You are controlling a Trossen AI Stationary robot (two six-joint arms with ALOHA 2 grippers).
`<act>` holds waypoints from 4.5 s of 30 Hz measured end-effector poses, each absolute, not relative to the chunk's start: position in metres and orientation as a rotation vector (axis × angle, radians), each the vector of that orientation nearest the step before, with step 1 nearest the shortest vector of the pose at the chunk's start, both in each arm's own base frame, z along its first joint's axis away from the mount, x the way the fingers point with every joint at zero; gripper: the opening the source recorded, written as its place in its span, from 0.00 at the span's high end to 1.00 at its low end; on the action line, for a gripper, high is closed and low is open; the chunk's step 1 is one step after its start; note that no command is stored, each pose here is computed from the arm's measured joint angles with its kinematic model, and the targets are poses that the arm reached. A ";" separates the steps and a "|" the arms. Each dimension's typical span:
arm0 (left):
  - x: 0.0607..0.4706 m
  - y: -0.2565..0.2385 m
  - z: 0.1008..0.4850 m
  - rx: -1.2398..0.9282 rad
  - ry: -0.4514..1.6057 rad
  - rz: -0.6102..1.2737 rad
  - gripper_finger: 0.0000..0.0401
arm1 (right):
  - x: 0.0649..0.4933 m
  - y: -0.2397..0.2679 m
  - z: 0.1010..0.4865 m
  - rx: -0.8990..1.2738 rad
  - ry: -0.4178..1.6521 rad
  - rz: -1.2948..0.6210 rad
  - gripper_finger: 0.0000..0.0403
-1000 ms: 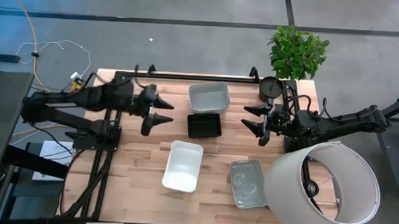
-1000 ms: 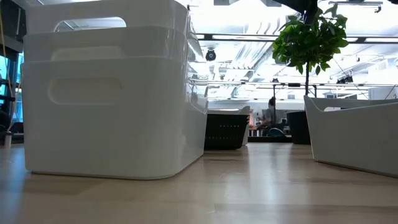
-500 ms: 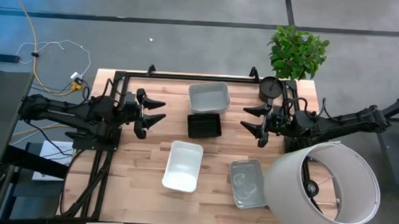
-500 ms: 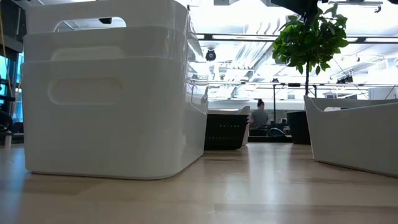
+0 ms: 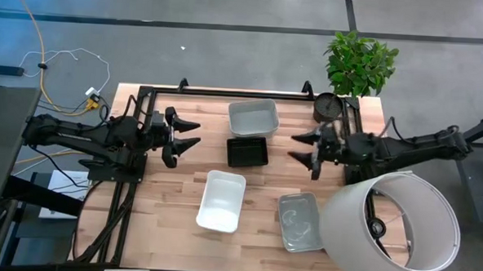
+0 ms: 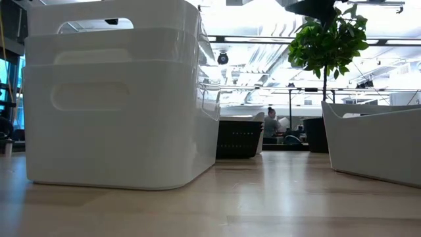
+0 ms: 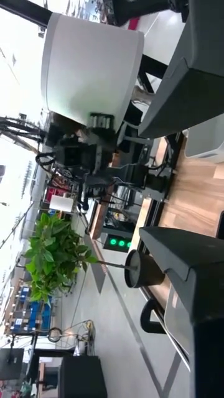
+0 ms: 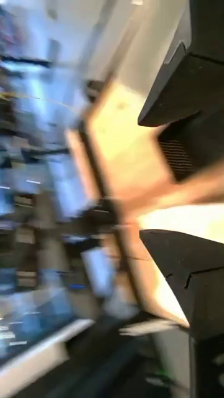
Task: Stack baskets by color
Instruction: Stack the bottom gray bin on top of the gray bin
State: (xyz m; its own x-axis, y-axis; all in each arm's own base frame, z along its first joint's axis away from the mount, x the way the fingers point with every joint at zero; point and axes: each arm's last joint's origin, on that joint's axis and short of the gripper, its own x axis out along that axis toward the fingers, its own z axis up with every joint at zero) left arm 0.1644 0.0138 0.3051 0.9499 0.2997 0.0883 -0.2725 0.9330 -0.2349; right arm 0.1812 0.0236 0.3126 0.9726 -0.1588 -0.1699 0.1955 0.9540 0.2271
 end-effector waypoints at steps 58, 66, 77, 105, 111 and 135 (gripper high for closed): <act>0.164 0.016 0.298 -0.146 -0.044 0.362 0.42 | 0.231 0.066 0.156 0.265 1.370 0.076 0.97; 0.164 0.016 0.298 -0.124 -0.041 0.379 0.42 | 0.234 0.058 0.170 0.364 1.289 0.180 0.99; 0.164 0.014 0.305 -0.249 -0.129 0.312 0.42 | 0.241 0.004 0.239 0.533 0.717 0.096 1.00; 0.131 0.012 0.366 -0.226 -0.555 0.216 0.42 | 0.313 -0.136 0.277 0.809 0.759 -0.896 1.00; 0.131 0.013 0.365 -0.235 -0.552 0.254 0.42 | 0.300 -0.147 0.276 0.835 0.757 -1.025 1.00; 0.130 0.014 0.365 -0.192 -0.546 0.297 0.42 | 0.307 -0.158 0.246 0.966 0.869 -1.050 1.00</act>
